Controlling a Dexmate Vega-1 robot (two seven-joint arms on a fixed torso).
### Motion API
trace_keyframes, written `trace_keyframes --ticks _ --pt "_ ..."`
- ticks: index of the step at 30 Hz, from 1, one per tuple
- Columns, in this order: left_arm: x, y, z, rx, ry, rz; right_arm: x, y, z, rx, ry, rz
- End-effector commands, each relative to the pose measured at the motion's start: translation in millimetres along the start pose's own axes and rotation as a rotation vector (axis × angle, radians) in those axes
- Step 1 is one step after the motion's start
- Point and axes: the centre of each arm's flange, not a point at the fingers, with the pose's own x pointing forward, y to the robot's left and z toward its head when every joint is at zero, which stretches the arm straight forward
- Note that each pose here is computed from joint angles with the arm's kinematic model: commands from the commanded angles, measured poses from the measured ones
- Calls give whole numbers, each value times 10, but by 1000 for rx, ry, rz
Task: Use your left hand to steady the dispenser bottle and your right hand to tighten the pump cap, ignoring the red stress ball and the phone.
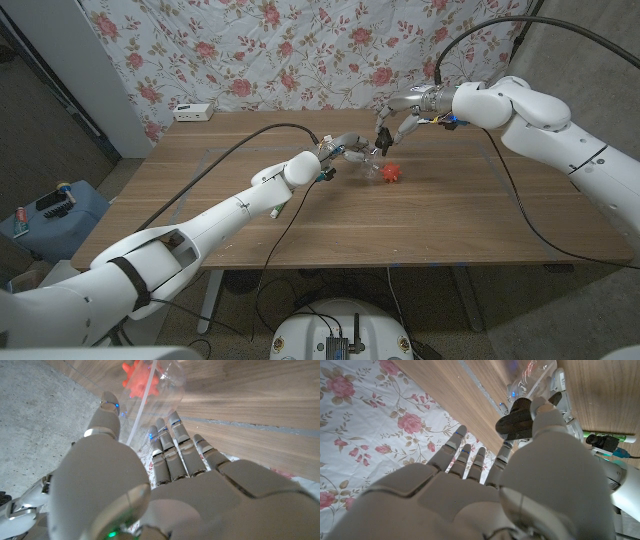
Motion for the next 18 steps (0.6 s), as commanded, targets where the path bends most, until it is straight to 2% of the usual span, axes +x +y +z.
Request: trace_keyframes --ticks 1,18 --pt "7 0 8 0 -5 0 20 27 11 49 31 30" --pt "-8 -18 13 -1 -11 1 18 35 58 71 71 50"
